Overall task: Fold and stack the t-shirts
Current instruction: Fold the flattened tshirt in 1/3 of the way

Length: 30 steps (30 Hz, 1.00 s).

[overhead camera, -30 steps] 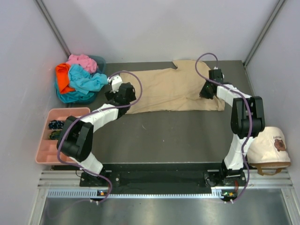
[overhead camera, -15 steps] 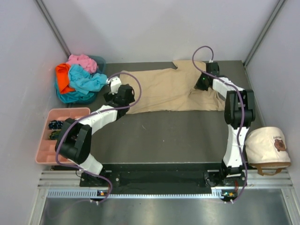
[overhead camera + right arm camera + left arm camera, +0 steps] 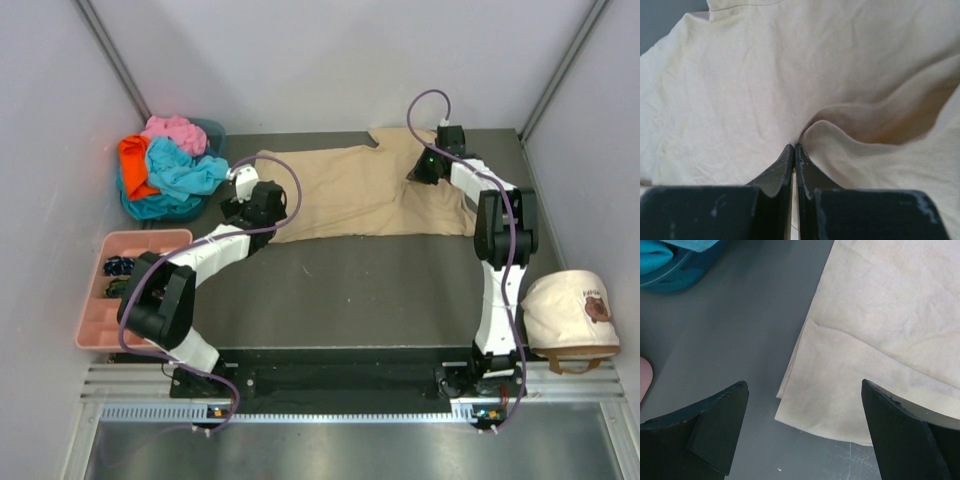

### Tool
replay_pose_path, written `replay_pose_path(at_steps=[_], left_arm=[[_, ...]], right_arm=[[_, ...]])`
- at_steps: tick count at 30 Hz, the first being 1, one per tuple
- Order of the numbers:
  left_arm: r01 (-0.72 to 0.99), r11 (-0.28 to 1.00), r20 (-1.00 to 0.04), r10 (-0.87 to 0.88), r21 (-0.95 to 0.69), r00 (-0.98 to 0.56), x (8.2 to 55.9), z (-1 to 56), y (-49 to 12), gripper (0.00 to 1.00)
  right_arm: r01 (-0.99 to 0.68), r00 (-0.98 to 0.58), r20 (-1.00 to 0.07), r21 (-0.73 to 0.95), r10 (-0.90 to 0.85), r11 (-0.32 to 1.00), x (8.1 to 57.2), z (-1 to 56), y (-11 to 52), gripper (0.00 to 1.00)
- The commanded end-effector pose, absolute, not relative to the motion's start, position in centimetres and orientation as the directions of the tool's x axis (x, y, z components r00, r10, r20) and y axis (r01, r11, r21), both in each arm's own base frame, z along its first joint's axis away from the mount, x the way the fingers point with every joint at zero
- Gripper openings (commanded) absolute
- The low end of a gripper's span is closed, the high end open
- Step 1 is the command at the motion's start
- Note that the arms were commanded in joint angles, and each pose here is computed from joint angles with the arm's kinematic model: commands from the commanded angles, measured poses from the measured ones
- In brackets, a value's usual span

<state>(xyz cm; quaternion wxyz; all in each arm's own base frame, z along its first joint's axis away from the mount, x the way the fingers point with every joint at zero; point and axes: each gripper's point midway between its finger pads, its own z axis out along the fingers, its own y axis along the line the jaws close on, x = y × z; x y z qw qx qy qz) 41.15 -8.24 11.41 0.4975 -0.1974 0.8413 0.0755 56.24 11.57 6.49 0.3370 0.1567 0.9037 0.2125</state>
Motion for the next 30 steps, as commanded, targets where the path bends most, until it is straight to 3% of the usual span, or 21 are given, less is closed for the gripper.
replay_pose_path(at_steps=[1,9,11,14,17,30], left_arm=[[-0.421,0.902,-0.879,-0.274,-0.095,-0.391,41.2,12.7,-8.0,0.99],[-0.418,0.904,-0.874,-0.273,-0.091,-0.401,41.3,12.4,-8.1,0.99],[-0.418,0.904,-0.874,-0.273,-0.091,-0.401,41.3,12.4,-8.1,0.99],[-0.418,0.904,-0.874,-0.273,-0.091,-0.401,41.2,12.5,-8.1,0.99],[-0.417,0.904,-0.874,-0.273,-0.091,-0.402,41.2,12.4,-8.1,0.99],[-0.413,0.906,-0.874,-0.275,-0.095,-0.401,41.1,12.5,-8.1,0.99]], right_arm=[[0.045,-0.681,-0.605,0.528,0.412,0.848,58.6,8.7,13.1,0.00],[0.026,-0.685,-0.597,0.552,0.417,0.833,59.1,8.3,13.8,0.03],[0.024,-0.685,-0.598,0.553,0.417,0.833,59.1,8.3,13.8,0.15],[0.006,-0.674,-0.610,0.559,0.417,0.829,59.1,8.9,13.9,0.50],[-0.029,-0.640,-0.644,0.566,0.420,0.824,59.0,10.5,14.0,0.66],[-0.156,-0.529,-0.749,0.548,0.399,0.822,57.7,16.8,14.0,0.75]])
